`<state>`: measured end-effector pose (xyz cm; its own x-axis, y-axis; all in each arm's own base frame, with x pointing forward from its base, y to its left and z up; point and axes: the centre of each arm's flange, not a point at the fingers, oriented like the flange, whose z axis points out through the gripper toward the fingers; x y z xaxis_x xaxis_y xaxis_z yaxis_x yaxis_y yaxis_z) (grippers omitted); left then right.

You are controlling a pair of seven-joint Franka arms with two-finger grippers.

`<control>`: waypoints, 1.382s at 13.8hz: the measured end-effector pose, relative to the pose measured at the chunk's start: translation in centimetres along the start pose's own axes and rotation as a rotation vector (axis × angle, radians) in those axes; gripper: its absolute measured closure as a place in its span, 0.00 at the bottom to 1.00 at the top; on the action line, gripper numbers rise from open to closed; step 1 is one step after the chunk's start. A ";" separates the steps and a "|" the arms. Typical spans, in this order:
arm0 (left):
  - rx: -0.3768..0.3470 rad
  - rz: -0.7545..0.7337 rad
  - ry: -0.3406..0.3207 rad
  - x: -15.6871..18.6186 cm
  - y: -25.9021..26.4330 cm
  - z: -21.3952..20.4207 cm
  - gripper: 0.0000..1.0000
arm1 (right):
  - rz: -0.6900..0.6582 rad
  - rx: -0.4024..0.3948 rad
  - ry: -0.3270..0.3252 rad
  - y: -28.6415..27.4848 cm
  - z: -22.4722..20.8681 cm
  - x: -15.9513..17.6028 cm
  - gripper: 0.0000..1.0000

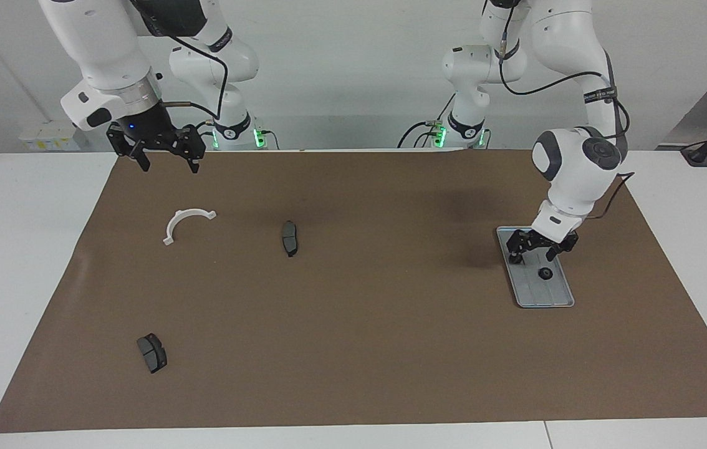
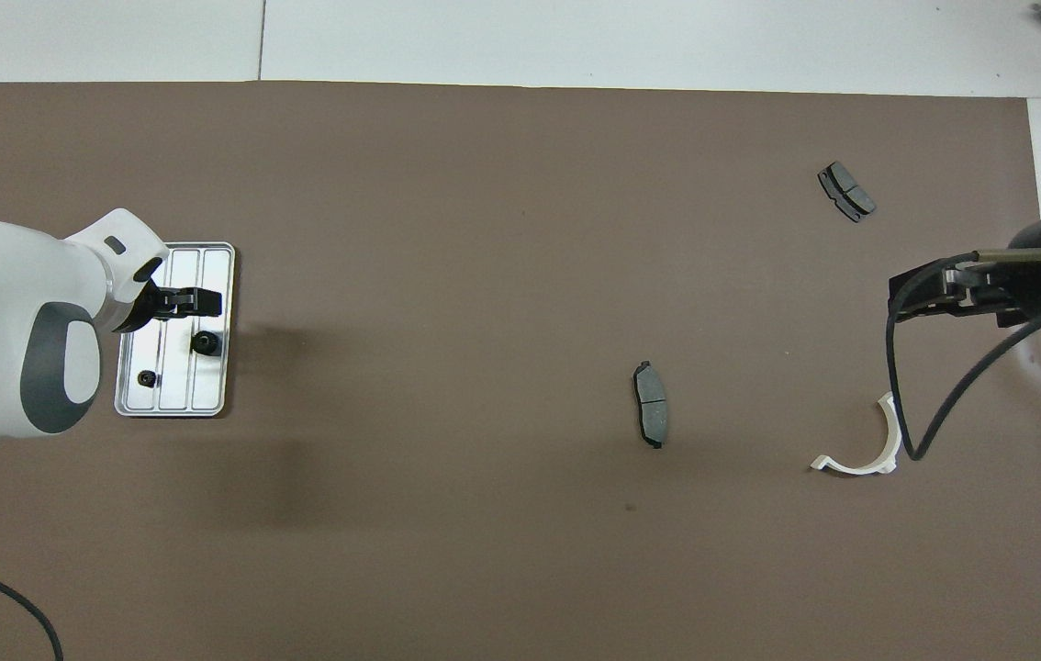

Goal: Place bearing gear from tray to pile
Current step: 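Grasp a black bearing gear from the metal tray with the left gripper, then carry the gear to the table center and release it with the left gripper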

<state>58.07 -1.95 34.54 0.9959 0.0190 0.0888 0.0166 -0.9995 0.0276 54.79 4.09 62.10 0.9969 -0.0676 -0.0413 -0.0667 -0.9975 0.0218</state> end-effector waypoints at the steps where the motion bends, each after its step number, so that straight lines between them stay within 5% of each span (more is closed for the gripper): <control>1: 0.000 -0.046 -0.004 -0.2 0.0 0.3 0.14 | 0.000 0.000 0.000 0.0 0.0 0.0 0.00; 3: 0.001 -0.150 -0.010 -0.6 0.0 1.0 0.26 | 0.000 0.000 0.000 0.0 0.0 0.0 0.00; 9: 0.006 -0.471 -0.016 -1.5 -0.1 2.2 0.30 | 0.000 0.000 0.000 0.0 0.0 0.0 0.00; 19: 0.000 -0.716 0.007 -3.4 0.2 4.4 0.38 | 0.000 0.000 0.000 0.0 0.0 0.0 0.00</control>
<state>55.04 -2.34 29.85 0.7396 0.6707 0.0552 0.6662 -0.7413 0.0816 54.79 4.09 62.10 0.9969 -0.0676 -0.0414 -0.0667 -0.9975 0.0218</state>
